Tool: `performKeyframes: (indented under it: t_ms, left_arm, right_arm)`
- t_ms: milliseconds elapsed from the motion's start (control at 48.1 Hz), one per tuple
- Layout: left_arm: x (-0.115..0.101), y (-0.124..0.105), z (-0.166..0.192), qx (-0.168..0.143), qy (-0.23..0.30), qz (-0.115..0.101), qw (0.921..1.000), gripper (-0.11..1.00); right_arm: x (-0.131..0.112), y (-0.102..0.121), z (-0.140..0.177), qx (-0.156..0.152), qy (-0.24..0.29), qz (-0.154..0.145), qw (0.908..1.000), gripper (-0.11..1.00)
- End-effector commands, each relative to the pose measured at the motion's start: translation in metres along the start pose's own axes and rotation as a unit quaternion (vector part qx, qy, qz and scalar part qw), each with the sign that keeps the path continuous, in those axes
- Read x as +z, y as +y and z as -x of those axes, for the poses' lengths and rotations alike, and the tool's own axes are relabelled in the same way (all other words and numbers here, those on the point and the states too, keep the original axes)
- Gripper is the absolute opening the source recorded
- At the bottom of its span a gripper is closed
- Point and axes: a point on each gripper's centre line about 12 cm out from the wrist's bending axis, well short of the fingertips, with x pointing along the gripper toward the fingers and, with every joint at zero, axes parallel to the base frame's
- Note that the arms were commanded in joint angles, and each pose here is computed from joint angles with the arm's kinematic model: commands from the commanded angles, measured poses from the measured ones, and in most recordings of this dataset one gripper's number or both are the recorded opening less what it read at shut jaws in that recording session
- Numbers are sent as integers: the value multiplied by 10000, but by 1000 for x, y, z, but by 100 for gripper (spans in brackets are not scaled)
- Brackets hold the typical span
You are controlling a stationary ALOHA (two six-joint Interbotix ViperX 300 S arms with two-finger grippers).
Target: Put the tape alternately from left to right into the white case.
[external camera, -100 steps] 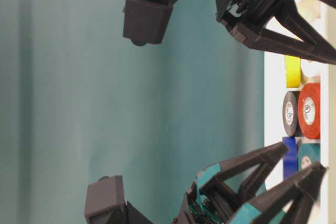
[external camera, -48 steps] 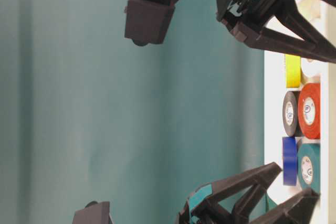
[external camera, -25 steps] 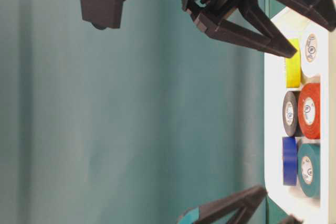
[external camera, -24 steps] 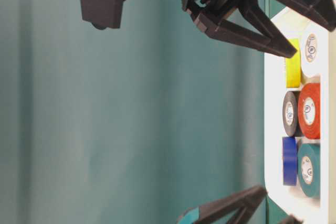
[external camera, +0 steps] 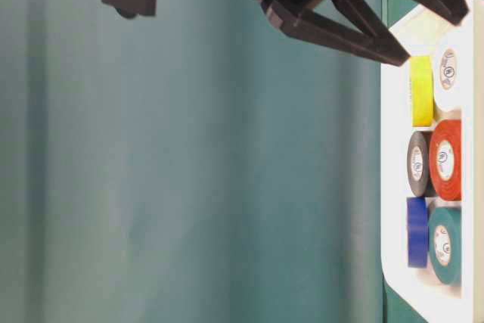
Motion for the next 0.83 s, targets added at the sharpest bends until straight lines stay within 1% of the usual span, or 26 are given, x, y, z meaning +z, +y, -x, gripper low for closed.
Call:
performKeyframes:
  t_ms: [0, 83, 374, 541, 666, 749, 811]
  left_arm:
    - [6, 1, 8, 35, -220, 16, 9998, 83]
    - [5, 0, 15, 50, -295, 39, 9995, 83]
    - [-1, 1, 38, 133, -622, 291, 9975, 83]
    - [-5, 1, 53, 175, -849, 529, 9948, 83]
    - [-9, 2, 63, 228, -1026, 650, 9923, 83]
    - [-11, 2, 69, 249, -1140, 746, 9904, 83]
    - [-13, 2, 74, 268, -1222, 860, 9884, 83]
  right_arm:
    - [8, -1, 11, 5, -224, -2, 9997, 58]
    - [7, -1, 16, 8, -269, -11, 9996, 58]
    - [2, 0, 30, 65, -426, -23, 9991, 58]
    - [1, 1, 35, 156, -612, -41, 9980, 58]
    - [-1, 0, 40, 206, -752, -77, 9969, 58]
    - [-4, -1, 44, 234, -847, -131, 9960, 58]
    - [-6, -2, 47, 261, -932, -199, 9951, 58]
